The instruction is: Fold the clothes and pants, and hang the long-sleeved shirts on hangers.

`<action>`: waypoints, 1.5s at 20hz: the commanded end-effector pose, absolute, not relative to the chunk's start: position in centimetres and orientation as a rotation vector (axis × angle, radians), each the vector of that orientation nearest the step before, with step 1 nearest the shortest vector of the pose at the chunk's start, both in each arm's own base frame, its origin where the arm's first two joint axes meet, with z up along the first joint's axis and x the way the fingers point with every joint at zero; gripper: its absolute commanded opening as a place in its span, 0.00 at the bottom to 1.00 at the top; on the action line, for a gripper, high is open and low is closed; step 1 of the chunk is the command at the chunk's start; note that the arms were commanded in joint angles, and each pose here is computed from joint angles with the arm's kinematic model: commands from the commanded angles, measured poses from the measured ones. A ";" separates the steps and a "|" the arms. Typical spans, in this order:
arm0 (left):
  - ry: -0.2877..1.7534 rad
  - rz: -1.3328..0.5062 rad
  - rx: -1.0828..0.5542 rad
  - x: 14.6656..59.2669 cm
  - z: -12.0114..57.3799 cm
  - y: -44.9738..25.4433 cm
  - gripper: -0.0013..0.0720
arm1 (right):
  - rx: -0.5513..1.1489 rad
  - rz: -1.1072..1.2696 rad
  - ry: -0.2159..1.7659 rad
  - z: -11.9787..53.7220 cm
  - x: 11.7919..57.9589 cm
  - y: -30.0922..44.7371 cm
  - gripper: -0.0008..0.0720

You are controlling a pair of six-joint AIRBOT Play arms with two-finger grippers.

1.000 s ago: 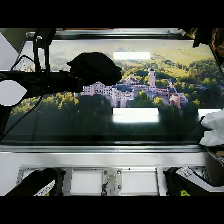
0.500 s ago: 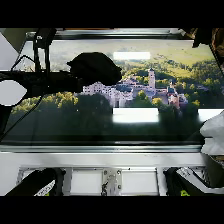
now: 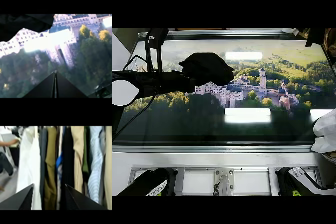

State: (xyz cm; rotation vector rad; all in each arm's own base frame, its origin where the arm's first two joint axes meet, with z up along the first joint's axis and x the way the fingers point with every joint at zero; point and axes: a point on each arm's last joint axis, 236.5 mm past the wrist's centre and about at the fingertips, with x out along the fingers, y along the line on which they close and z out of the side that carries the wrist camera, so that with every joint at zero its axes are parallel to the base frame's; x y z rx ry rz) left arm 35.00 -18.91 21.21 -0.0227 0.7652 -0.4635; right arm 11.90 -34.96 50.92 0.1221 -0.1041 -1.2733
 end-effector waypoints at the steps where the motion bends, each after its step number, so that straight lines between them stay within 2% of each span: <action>1: 0.766 -0.463 -0.022 35.0 21.2 -18.9 0.04 | 0.032 -1.149 -0.333 56.9 12.8 -31.5 0.59; 4: 0.766 -0.463 -0.022 35.0 21.2 -18.9 0.04 | 0.066 -1.030 -0.439 59.1 14.1 -29.1 0.59; 6: 0.766 -0.464 -0.022 35.0 21.2 -18.9 0.04 | 0.102 -0.881 -0.422 58.8 17.2 -27.7 0.59; 8: 0.766 -0.464 -0.022 35.0 21.2 -18.9 0.04 | 0.107 -0.614 -0.371 58.3 22.1 -24.2 0.59; 11: 0.766 -0.464 -0.023 35.0 21.2 -18.9 0.04 | 0.015 -0.099 -0.264 56.5 28.4 -15.0 0.59; 14: 0.766 -0.465 -0.039 34.8 21.4 -19.0 0.04 | 0.003 0.169 -0.043 51.0 31.4 -8.7 0.58; 19: 0.729 -0.503 -0.112 33.6 22.4 -19.6 0.04 | -0.041 0.386 0.324 41.1 35.0 0.1 0.58; 22: 0.740 -0.516 -0.142 32.1 20.9 -19.5 0.04 | -0.108 0.603 0.506 34.5 35.6 8.7 0.58; 24: 0.734 -0.524 -0.164 31.3 20.2 -19.5 0.04 | -0.148 0.774 0.621 29.7 34.3 15.0 0.58; 29: 0.691 -0.526 -0.183 30.4 20.2 -19.0 0.04 | -0.233 0.984 0.783 21.6 30.5 23.2 0.57; 30: 0.689 -0.526 -0.183 30.2 20.2 -18.9 0.04 | -0.239 1.007 0.808 20.7 30.0 23.8 0.43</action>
